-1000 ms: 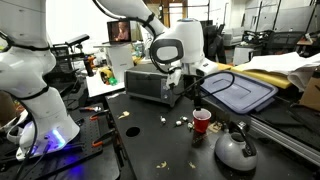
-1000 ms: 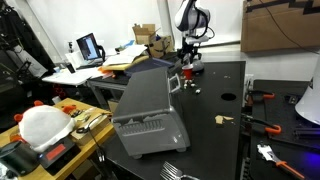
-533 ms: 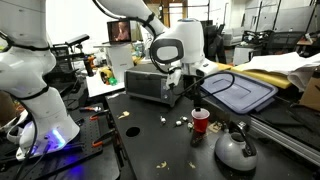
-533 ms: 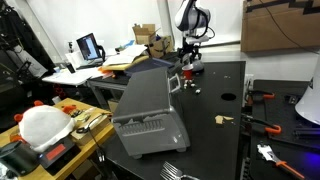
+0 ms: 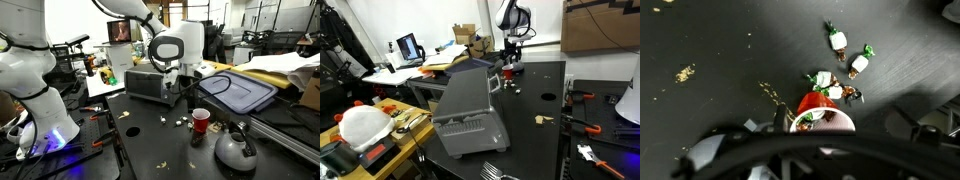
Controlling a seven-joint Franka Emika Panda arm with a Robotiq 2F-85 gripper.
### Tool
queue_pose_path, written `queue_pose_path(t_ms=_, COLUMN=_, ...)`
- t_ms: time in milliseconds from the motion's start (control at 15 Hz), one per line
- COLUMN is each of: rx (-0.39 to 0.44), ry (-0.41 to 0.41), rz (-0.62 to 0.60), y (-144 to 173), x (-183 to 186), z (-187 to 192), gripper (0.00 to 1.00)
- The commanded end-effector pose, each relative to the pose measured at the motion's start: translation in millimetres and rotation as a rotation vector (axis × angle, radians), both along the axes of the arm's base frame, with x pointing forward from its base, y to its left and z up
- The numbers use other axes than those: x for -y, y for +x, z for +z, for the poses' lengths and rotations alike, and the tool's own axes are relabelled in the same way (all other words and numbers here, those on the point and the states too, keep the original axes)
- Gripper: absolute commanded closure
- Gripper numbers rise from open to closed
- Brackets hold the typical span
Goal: Pick the sweets from the table and put them in the red cup
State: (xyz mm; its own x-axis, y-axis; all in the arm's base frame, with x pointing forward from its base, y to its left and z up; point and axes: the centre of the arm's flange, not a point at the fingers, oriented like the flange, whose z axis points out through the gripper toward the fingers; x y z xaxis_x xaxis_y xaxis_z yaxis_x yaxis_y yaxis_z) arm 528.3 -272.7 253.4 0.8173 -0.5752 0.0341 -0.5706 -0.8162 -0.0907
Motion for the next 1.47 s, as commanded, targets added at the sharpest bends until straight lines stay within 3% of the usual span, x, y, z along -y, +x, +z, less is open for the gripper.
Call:
queue_pose_path(t_ms=0, rx=-0.053, ry=0.008, rz=0.051, y=-17.0, x=-0.2, z=11.1, gripper=0.00)
queue_pose_path(t_ms=867, rx=-0.160, ry=-0.004, rz=0.173, y=-41.3, x=-4.0, z=10.6, gripper=0.00)
queue_pose_path(t_ms=1400, rx=-0.183, ry=0.042, rz=0.248, y=-64.0, x=-17.5, z=57.8, gripper=0.00)
